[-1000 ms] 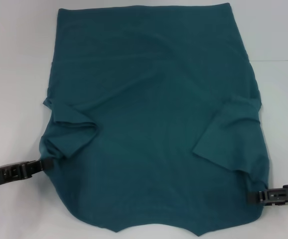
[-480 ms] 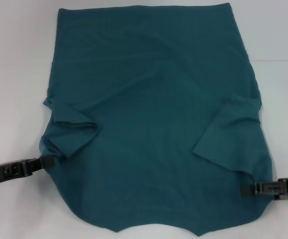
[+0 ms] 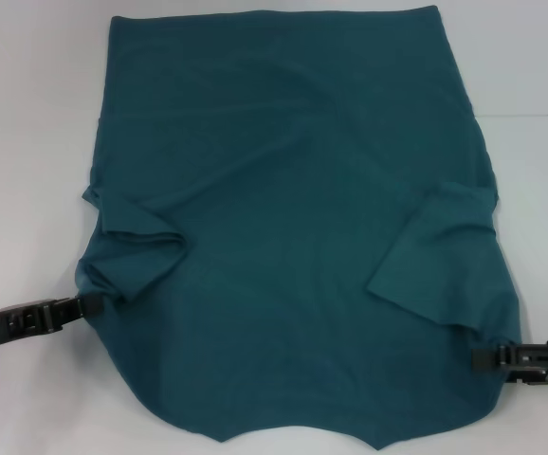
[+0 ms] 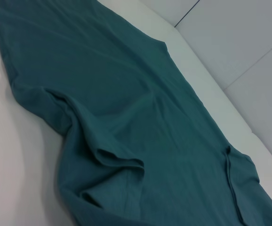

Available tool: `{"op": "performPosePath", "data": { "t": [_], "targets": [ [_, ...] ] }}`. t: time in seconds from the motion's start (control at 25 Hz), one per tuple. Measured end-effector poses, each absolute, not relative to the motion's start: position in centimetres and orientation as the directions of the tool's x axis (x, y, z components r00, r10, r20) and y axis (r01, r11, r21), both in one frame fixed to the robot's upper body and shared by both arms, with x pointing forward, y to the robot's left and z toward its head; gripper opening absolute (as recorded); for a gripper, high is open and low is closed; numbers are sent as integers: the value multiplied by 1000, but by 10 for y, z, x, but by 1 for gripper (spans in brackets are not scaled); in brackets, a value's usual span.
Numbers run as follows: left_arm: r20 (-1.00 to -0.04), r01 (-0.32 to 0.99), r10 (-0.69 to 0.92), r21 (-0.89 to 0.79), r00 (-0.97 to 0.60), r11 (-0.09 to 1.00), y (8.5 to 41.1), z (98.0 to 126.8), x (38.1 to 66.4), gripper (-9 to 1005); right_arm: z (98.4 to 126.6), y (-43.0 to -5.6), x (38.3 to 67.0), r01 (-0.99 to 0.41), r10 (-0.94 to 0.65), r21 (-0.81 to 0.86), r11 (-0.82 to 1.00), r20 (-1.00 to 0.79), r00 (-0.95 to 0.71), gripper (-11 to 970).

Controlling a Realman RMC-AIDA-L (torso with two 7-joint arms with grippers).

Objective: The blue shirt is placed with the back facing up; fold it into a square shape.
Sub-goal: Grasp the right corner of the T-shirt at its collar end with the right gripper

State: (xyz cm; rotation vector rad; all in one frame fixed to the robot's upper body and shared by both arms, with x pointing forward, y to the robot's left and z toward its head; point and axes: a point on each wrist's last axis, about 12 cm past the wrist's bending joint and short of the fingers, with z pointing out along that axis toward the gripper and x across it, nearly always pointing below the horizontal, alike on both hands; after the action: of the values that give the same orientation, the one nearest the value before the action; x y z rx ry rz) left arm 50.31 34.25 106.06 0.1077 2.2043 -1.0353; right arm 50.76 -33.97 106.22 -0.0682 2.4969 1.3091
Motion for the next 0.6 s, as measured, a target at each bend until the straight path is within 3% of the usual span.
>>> {"op": "performPosePath", "data": {
  "t": [0.6],
  "targets": [
    [-616, 343, -203, -648, -761, 680, 342, 1059, 503, 17, 1060, -354, 498, -177, 167, 796, 579, -329, -929, 775]
  ]
}}
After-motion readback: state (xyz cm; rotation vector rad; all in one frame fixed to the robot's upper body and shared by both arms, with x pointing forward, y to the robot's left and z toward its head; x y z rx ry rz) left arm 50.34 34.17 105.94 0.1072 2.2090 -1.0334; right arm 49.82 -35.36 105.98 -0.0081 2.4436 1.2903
